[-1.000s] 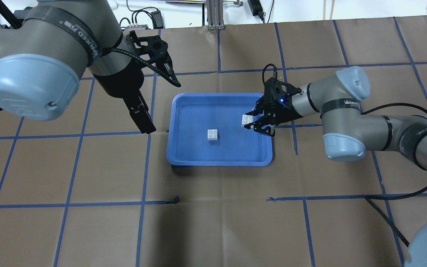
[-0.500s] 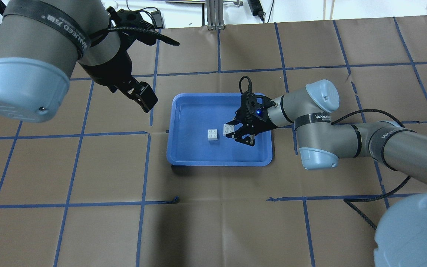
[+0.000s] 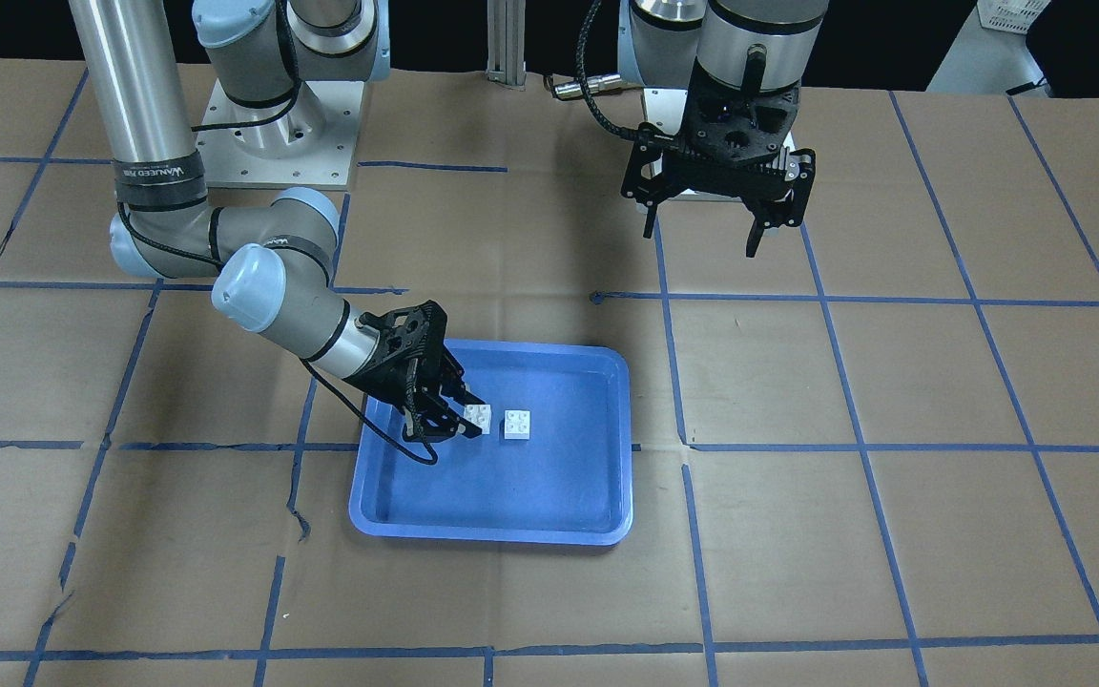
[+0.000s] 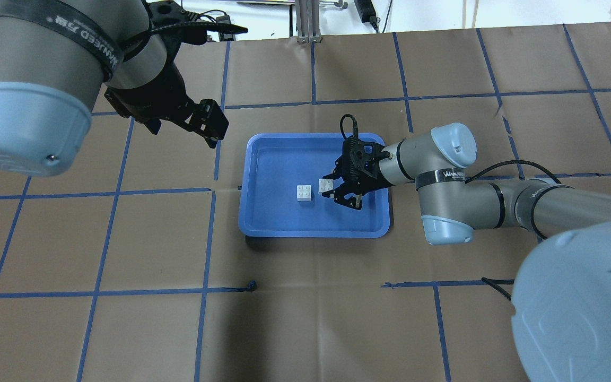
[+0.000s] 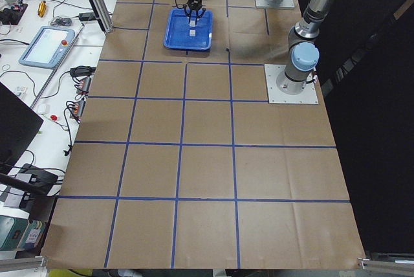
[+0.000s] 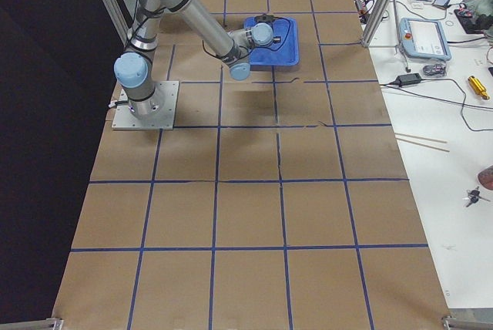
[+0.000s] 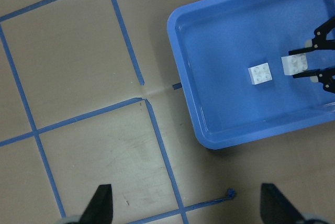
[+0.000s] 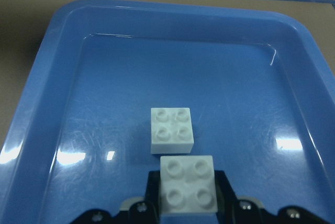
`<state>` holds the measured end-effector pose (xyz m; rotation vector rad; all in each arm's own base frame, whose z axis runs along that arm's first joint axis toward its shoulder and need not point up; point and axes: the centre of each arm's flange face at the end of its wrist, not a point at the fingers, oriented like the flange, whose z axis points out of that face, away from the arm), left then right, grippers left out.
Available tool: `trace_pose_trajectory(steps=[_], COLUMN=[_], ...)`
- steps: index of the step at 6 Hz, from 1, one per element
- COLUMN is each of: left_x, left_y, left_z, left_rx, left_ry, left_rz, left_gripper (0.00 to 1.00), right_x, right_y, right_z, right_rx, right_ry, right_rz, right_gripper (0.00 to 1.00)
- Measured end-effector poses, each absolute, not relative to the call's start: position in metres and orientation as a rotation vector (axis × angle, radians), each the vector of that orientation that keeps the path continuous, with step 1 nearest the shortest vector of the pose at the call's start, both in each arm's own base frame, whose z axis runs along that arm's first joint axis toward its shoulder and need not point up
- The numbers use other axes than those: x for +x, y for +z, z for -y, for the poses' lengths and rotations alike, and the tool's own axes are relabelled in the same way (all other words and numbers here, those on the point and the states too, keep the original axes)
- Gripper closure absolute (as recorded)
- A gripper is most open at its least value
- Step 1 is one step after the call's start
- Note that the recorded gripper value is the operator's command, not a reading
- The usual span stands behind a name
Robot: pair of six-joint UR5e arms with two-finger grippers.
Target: Assemble white blocks and place on blue tray
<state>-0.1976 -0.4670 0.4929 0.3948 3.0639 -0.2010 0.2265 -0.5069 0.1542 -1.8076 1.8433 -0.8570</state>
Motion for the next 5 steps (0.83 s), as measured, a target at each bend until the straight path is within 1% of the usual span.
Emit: trace_pose_trajectory(steps=[2,5], left_x=[-0.197,-0.181], left_y=[0.495,0.501], left_z=[0.471,0.479], left_rx=[0.385,0.331], left_ry=[-0.293,-0.322], left_rz=[-3.056,-3.055], left_gripper=[0.00,0.00], right_x=[0.227,0.233], right_y=[0.146,0.144], right_z=[0.506,0.502], right_rx=[-1.793,-1.785], right_ry=[-0.839,-0.824], right_rz=[-1.849,-1.843], right_gripper=[0.86,0.86])
